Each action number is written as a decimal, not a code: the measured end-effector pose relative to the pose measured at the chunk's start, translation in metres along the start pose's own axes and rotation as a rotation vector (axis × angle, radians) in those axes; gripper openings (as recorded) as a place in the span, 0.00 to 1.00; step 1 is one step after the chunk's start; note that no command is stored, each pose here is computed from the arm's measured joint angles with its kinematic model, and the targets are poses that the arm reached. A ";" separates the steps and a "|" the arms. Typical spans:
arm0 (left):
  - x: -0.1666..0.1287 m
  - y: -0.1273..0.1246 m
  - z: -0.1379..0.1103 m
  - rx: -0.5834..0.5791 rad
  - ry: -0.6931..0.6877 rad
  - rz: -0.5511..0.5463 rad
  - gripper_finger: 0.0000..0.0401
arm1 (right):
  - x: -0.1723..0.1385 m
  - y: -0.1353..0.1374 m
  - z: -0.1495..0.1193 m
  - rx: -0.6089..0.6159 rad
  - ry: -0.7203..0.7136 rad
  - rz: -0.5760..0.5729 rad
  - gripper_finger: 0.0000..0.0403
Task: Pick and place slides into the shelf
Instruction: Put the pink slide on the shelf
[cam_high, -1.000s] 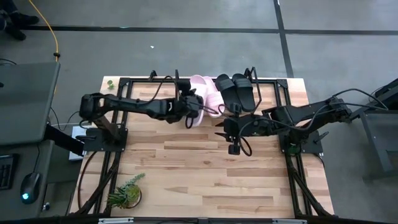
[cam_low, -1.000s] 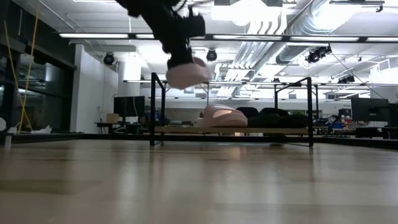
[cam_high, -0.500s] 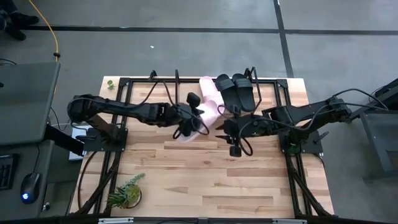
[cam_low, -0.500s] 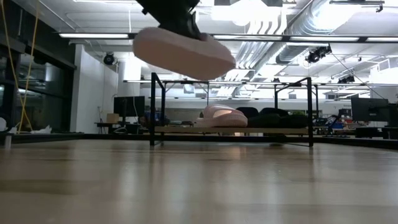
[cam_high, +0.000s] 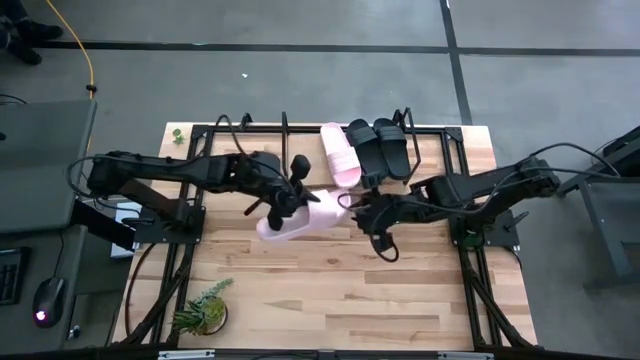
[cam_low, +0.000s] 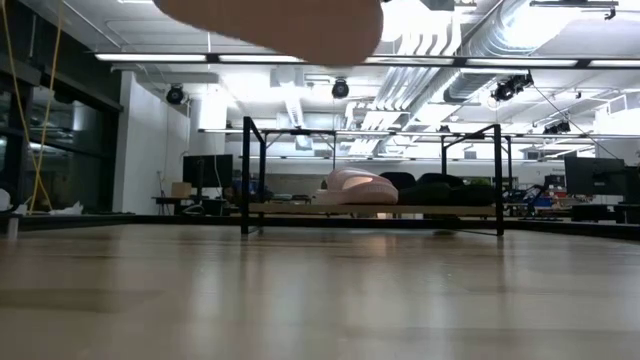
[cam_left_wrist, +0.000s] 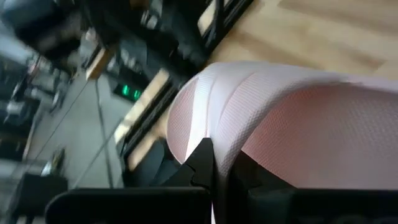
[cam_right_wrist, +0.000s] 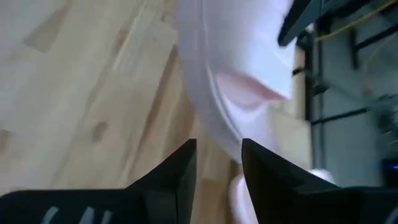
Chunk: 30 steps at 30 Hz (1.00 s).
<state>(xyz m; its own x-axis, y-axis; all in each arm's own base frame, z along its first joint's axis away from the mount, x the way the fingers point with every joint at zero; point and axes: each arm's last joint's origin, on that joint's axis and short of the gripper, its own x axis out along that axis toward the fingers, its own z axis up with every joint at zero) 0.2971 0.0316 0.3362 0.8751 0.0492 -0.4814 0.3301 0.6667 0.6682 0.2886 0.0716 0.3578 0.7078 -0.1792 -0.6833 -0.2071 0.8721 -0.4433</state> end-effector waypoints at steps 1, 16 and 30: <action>-0.003 0.000 0.002 0.001 -0.025 -0.008 0.00 | 0.003 0.001 0.002 -0.029 -0.002 -0.018 0.30; -0.013 -0.006 0.007 0.009 -0.028 -0.042 0.00 | 0.010 0.001 0.011 -0.126 -0.010 -0.200 0.30; -0.013 -0.006 0.005 0.008 0.013 -0.018 0.00 | 0.009 -0.001 0.016 -0.091 -0.059 -0.212 0.30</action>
<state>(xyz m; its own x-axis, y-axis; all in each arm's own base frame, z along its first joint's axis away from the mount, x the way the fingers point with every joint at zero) 0.2859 0.0235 0.3415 0.8643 0.0470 -0.5007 0.3487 0.6614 0.6640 0.3060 0.0767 0.3613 0.7795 -0.3251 -0.5355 -0.1078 0.7725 -0.6258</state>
